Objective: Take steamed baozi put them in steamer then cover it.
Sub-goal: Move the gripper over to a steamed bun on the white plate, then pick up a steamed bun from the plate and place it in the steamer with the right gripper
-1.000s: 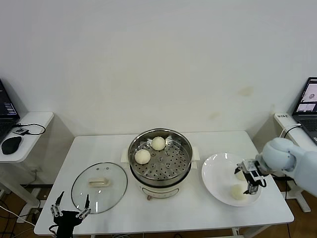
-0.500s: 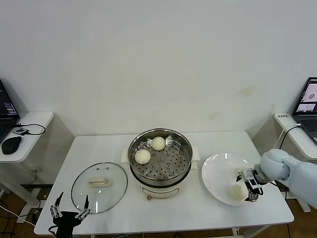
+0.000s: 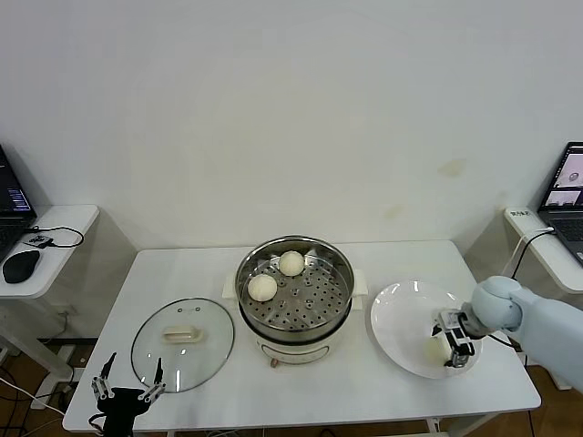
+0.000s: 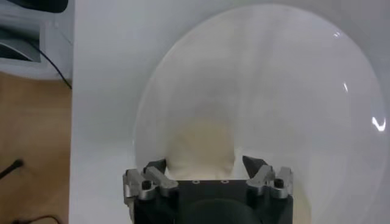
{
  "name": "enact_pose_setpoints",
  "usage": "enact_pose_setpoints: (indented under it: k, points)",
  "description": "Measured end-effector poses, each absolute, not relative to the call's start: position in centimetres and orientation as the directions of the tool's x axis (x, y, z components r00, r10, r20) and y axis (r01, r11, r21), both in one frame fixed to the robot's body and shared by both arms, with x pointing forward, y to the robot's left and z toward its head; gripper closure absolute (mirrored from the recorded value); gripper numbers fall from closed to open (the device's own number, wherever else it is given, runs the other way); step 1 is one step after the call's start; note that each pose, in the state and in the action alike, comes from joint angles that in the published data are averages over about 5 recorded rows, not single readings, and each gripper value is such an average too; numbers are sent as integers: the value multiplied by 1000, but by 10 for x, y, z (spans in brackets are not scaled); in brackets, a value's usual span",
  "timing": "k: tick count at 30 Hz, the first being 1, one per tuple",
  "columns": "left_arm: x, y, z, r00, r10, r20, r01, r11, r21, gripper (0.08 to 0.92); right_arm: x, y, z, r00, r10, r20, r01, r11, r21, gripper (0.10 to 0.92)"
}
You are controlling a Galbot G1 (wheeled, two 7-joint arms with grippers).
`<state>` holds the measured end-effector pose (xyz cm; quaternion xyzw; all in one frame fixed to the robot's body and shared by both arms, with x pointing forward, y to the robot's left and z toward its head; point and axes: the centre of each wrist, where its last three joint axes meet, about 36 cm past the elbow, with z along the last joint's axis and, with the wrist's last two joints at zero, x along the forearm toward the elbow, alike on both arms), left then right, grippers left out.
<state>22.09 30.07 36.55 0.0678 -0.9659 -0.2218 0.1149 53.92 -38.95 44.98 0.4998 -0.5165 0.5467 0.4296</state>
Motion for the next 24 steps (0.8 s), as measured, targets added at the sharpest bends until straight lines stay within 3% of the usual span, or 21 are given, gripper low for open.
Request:
enact_pose_setpoints:
  k: [13, 24]
  points:
    - [221, 299, 369, -966, -178, 185, -80, 893, 443, 177, 546, -389, 468, -125, -56, 991, -988, -85, -129, 394]
    - [225, 297, 372, -971, -164, 172, -73, 896, 439, 177, 578, -368, 563, -226, -132, 965, -967, -86, -238, 394]
